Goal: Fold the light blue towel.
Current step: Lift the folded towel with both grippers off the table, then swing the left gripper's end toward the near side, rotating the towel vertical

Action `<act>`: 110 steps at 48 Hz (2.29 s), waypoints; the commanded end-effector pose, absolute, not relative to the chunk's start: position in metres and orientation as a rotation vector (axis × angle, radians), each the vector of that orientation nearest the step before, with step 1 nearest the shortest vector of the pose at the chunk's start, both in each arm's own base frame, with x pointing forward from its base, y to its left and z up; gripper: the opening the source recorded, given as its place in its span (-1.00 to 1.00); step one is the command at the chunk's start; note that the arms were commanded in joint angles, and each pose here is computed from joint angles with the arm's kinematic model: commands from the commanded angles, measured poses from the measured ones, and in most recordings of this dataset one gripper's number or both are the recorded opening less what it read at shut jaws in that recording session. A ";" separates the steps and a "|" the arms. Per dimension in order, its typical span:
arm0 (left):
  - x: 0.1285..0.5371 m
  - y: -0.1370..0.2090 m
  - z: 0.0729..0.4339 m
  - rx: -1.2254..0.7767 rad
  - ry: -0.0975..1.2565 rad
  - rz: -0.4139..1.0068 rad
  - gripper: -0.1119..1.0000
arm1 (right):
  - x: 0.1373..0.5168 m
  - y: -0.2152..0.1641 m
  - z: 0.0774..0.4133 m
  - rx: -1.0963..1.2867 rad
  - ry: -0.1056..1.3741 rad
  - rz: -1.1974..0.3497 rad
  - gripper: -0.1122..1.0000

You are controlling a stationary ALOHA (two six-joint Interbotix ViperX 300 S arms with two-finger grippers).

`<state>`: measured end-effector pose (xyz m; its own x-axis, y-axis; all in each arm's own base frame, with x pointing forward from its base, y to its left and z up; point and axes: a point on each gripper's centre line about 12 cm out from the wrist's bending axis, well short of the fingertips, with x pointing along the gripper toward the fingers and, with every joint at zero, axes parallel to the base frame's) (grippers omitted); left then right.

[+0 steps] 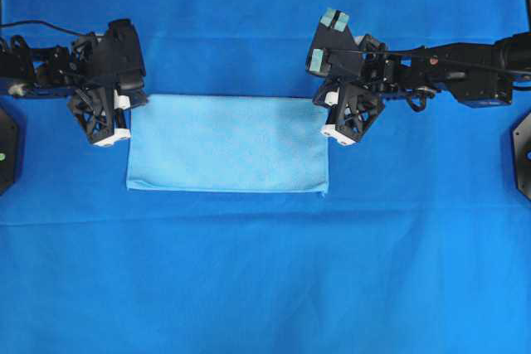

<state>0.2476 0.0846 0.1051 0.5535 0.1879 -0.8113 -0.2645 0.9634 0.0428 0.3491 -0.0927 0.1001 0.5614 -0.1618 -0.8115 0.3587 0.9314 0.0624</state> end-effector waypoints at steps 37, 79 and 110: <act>0.252 0.063 0.267 0.011 0.496 0.219 -0.77 | 0.317 -0.091 0.275 0.128 0.602 -0.332 -0.79; 0.373 -0.049 0.271 0.156 0.411 -0.156 -0.77 | 0.354 -0.192 0.266 -0.018 0.655 -0.523 -0.79; 0.434 -0.073 0.268 0.212 0.350 -0.198 -0.77 | 0.354 -0.205 0.265 -0.059 0.651 -0.539 -0.79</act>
